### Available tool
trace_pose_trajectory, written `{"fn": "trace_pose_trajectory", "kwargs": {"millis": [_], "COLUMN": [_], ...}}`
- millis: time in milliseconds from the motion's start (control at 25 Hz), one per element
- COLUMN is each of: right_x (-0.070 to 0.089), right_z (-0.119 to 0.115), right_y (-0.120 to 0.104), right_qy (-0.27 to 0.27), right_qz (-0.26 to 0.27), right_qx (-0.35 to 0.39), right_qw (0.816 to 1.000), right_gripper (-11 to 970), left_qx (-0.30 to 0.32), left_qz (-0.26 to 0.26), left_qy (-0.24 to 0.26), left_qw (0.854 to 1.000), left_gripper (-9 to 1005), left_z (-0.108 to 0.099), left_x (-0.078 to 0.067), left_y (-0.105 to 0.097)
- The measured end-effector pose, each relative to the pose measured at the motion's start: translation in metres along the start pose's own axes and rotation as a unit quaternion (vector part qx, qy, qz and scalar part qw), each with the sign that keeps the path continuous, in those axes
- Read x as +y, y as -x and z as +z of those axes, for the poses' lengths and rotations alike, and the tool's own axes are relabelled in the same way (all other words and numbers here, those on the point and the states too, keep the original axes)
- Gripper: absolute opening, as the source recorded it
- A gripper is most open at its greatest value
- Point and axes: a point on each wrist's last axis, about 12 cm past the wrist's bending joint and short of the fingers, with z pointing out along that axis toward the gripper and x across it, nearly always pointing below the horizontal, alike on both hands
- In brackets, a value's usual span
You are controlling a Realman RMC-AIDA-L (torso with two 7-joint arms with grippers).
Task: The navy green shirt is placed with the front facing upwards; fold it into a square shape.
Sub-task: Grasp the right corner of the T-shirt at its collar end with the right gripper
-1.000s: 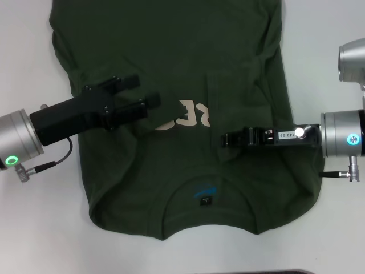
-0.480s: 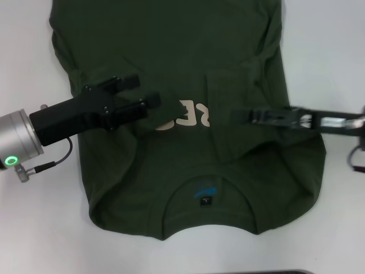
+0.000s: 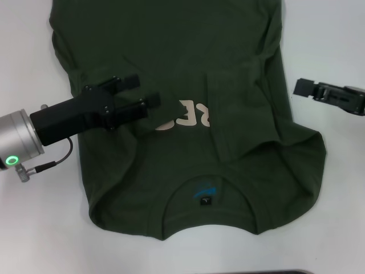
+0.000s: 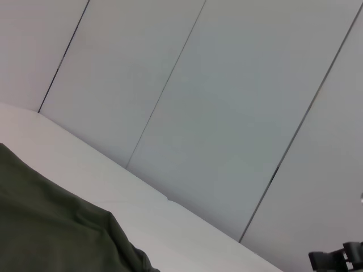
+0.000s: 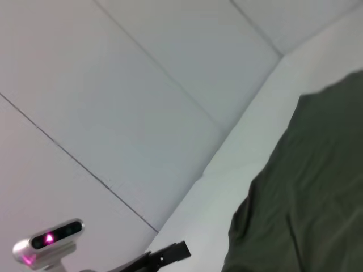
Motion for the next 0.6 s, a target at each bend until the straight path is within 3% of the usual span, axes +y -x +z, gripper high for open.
{"fn": "trace_pose_trajectory", "kwargs": {"millis": [240, 600], "right_x": [0.007, 0.01], "right_z": [-0.004, -0.027], "right_y": [-0.002, -0.003], "right_qy": [0.029, 0.02], "right_qz": [-0.039, -0.139], "right_qx": [0.002, -0.015], "right_qw": [0.999, 0.99], "right_gripper": [486, 633], "left_qx": [0.0, -0.005], "left_qz": [-0.003, -0.007], "left_qy": [0.002, 0.009], "left_qw": [1.0, 1.0], "left_gripper": [842, 842], "left_z": [-0.001, -0.001], "left_x": [0.0, 0.0], "left_y": [-0.002, -0.005]}}
